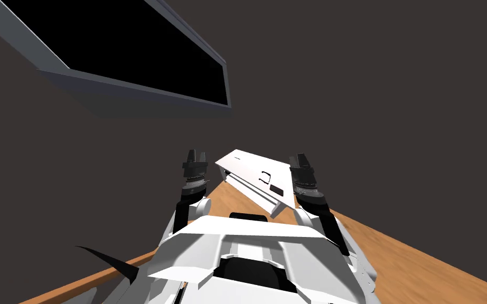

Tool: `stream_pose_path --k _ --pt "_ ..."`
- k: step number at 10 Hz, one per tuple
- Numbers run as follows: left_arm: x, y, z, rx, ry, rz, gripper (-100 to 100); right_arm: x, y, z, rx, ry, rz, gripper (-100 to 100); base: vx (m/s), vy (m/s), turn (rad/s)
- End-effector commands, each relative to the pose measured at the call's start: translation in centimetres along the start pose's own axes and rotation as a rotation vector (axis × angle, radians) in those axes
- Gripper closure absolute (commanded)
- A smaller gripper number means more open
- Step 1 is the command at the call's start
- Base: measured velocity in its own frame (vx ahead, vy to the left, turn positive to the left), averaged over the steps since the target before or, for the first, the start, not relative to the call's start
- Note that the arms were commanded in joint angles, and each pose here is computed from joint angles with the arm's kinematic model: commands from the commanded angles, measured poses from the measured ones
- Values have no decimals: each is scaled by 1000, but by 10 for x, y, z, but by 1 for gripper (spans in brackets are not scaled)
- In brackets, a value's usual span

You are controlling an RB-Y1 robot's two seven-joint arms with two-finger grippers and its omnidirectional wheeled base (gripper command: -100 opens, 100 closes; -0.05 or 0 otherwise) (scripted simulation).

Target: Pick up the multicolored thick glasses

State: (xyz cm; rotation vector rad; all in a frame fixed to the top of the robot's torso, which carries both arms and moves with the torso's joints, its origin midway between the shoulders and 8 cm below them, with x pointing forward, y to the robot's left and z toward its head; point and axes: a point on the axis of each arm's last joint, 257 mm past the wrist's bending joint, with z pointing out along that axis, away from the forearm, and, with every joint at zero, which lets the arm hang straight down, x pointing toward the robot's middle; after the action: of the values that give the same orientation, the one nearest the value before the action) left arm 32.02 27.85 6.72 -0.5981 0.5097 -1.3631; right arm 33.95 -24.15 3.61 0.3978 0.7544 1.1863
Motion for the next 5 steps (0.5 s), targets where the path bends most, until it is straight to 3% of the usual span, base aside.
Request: stream_pose_path --k 1,5 --pt "0 0 0 0 0 0 0 14 -17 -7 48 60 -33 -100 -19 58 105" --pt "0 0 0 0 0 0 0 39 -51 -29 147 198 -106 -100 -10 64 83"
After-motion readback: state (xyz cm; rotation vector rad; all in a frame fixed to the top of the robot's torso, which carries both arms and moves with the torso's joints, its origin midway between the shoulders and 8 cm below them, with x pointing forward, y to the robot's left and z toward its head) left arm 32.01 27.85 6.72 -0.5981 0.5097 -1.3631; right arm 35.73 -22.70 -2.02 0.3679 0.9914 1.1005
